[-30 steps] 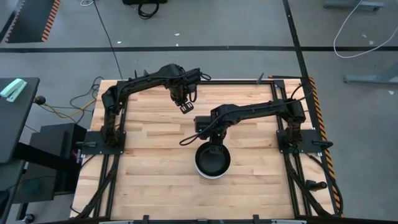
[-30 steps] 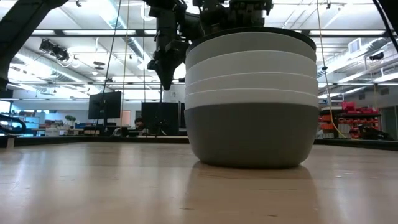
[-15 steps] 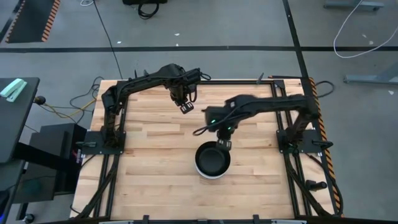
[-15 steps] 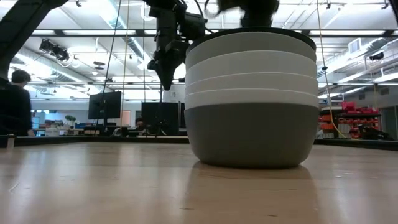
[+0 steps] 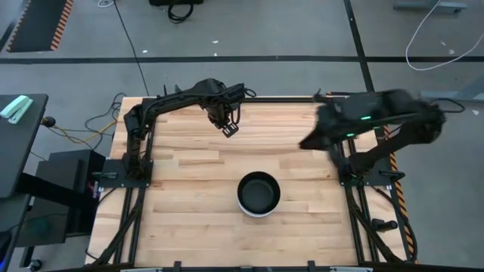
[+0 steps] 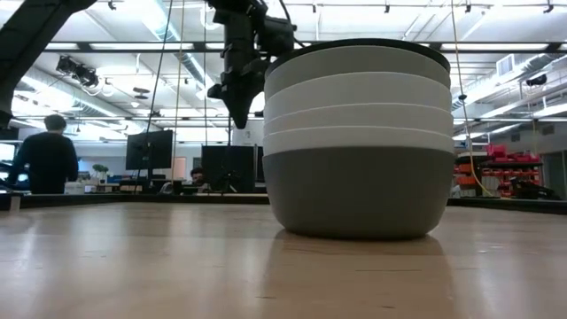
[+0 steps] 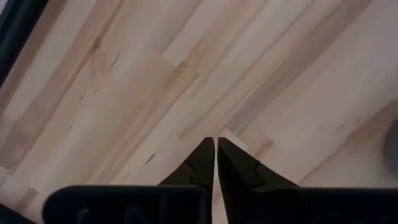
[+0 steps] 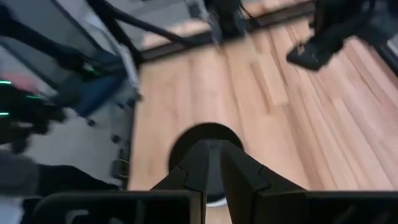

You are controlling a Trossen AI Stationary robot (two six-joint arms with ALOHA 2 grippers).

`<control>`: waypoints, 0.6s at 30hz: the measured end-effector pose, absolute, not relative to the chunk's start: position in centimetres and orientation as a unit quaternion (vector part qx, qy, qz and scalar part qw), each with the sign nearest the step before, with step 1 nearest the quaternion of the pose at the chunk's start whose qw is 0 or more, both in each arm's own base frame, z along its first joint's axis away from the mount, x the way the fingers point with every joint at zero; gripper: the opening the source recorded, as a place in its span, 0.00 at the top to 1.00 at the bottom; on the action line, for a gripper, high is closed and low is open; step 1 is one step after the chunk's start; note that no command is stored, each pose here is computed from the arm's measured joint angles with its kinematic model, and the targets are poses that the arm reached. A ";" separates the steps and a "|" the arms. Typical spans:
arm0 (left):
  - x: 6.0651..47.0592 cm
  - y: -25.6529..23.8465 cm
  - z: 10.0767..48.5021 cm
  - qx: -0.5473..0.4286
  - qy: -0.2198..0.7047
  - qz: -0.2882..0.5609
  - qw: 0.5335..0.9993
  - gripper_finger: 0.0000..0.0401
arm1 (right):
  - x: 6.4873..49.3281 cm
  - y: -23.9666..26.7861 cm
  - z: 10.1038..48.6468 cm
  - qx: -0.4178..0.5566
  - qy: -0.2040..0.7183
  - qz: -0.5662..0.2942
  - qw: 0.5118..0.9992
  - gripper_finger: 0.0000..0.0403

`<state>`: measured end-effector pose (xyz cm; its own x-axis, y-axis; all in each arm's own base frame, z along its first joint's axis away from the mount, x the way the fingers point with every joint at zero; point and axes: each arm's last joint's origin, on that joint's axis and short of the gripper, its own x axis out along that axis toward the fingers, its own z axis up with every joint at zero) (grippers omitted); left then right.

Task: Nest bowls inside each other
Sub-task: Return to Home Position

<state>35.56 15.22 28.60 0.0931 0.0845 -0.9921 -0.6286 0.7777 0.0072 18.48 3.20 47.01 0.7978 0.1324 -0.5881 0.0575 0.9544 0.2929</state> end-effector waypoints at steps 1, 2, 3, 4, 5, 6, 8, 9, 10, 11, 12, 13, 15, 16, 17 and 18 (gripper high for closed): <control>35.6 15.1 28.6 -0.215 0.625 0.250 0.707 0.93 | 17.3 3.2 47.5 0.149 0.304 0.030 0.941 0.88; 35.6 15.1 28.6 -0.210 0.627 0.245 0.709 0.92 | 16.1 3.2 48.0 0.147 0.290 0.039 0.945 0.88; 35.7 15.0 28.6 -0.206 0.628 0.242 0.710 0.92 | 15.0 3.1 48.4 0.146 0.276 0.046 0.949 0.88; 35.7 15.0 28.6 -0.208 0.627 0.242 0.711 0.92 | 14.0 2.9 48.7 0.147 0.264 0.051 0.952 0.88; 35.7 14.9 28.6 -0.210 0.626 0.244 0.710 0.91 | 13.1 2.8 49.0 0.153 0.254 0.053 0.954 0.88; 35.8 14.7 28.6 -0.206 0.628 0.240 0.711 0.91 | 12.5 2.7 49.2 0.163 0.246 0.053 0.954 0.88; 36.2 14.3 28.6 -0.182 0.628 0.219 0.725 0.92 | 11.6 2.6 49.5 0.178 0.233 0.055 0.954 0.88; 36.6 14.0 28.7 -0.169 0.621 0.208 0.737 0.92 | 11.6 2.6 49.6 0.181 0.227 0.058 0.955 0.88; 37.0 13.8 28.7 -0.162 0.610 0.199 0.750 0.92 | 11.6 2.7 49.7 0.181 0.221 0.062 0.956 0.88; 37.4 13.4 28.9 -0.157 0.598 0.188 0.764 0.93 | 11.8 2.8 49.8 0.180 0.217 0.066 0.957 0.88; 37.8 13.0 29.2 -0.156 0.582 0.177 0.779 0.93 | 12.0 2.9 49.8 0.179 0.214 0.072 0.958 0.88; 38.3 12.6 29.6 -0.155 0.558 0.164 0.798 0.94 | 12.2 3.1 49.9 0.178 0.209 0.080 0.958 0.88; 39.1 11.5 31.3 -0.154 0.495 0.136 0.844 0.94 | 12.5 3.6 50.2 0.171 0.196 0.102 0.960 0.88; 39.4 10.8 32.6 -0.155 0.454 0.123 0.869 0.94 | 12.6 3.9 50.4 0.168 0.183 0.115 0.962 0.88; 39.6 10.1 34.0 -0.152 0.412 0.108 0.892 0.94 | 12.5 4.1 50.9 0.165 0.163 0.131 0.964 0.88; 39.6 9.3 35.5 -0.144 0.371 0.094 0.913 0.94 | 12.4 4.3 51.3 0.161 0.145 0.146 0.965 0.88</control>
